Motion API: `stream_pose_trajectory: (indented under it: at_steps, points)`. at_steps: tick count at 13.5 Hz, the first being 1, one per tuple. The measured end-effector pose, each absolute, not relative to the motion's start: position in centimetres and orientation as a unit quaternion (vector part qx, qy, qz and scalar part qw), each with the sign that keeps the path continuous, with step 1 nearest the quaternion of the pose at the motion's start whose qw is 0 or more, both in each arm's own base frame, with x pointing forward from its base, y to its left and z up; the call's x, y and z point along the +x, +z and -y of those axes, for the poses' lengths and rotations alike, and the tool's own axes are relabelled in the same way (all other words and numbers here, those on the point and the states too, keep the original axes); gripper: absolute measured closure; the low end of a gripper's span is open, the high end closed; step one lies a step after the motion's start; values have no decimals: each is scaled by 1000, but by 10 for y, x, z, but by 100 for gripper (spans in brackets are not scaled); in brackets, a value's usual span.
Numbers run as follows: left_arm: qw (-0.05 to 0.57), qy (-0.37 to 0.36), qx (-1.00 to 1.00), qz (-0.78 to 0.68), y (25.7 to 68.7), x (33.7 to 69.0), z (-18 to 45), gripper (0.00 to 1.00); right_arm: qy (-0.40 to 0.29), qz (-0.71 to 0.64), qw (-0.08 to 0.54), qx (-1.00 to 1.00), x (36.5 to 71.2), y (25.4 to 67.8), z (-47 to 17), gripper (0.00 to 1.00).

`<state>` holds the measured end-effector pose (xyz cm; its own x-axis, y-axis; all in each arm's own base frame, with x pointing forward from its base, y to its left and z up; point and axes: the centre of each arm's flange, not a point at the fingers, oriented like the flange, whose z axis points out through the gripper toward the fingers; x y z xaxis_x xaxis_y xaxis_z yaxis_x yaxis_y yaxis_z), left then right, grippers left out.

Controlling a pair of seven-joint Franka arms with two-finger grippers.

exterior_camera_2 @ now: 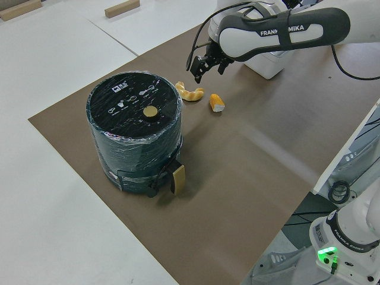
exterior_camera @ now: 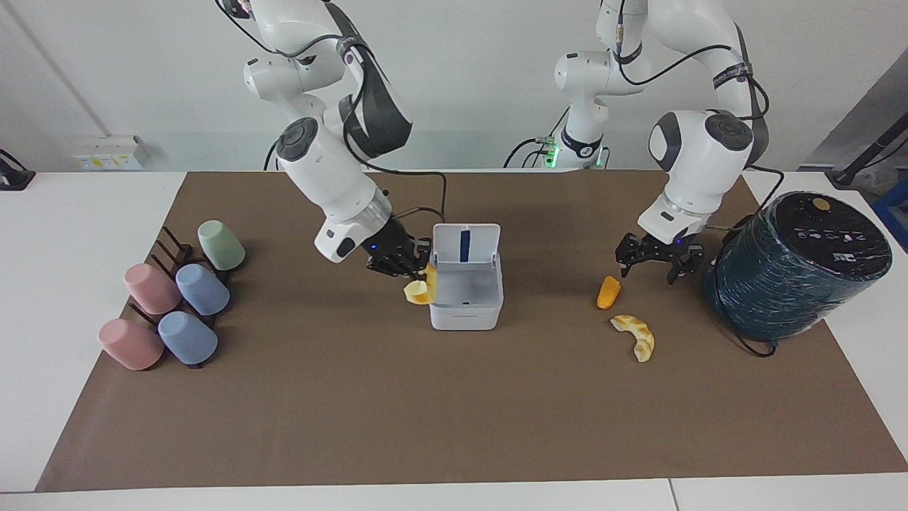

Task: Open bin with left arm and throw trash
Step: 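Drop the yellow block into the bin while the left gripper grasps the orange piece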

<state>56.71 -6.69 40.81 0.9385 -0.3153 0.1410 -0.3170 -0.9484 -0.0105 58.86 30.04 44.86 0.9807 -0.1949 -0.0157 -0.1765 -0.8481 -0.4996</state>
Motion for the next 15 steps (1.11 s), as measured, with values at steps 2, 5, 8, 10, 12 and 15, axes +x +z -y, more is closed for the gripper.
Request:
stream_pose_trajectory:
  at_steps: [2, 5, 8, 10, 12, 15]
  points:
    - [6, 69, 981, 179, 394, 561, 73, 4, -1, -115, 279, -953, 587, 441, -310, 94]
    - [5, 63, 977, 205, 355, 549, 85, 8, 11, -122, 280, -952, 587, 427, -312, 94]
    - [6, 51, 974, 220, 328, 548, 97, 13, 19, -118, 276, -954, 583, 417, -320, 94]
    - [7, 49, 973, 225, 324, 548, 100, 18, 22, -118, 274, -954, 581, 414, -321, 93]
    - [6, 52, 972, 227, 322, 548, 102, 22, 21, -120, 273, -954, 581, 411, -321, 74]
    - [6, 57, 972, 228, 306, 552, 103, 40, 21, -120, 273, -954, 581, 411, -320, 42]
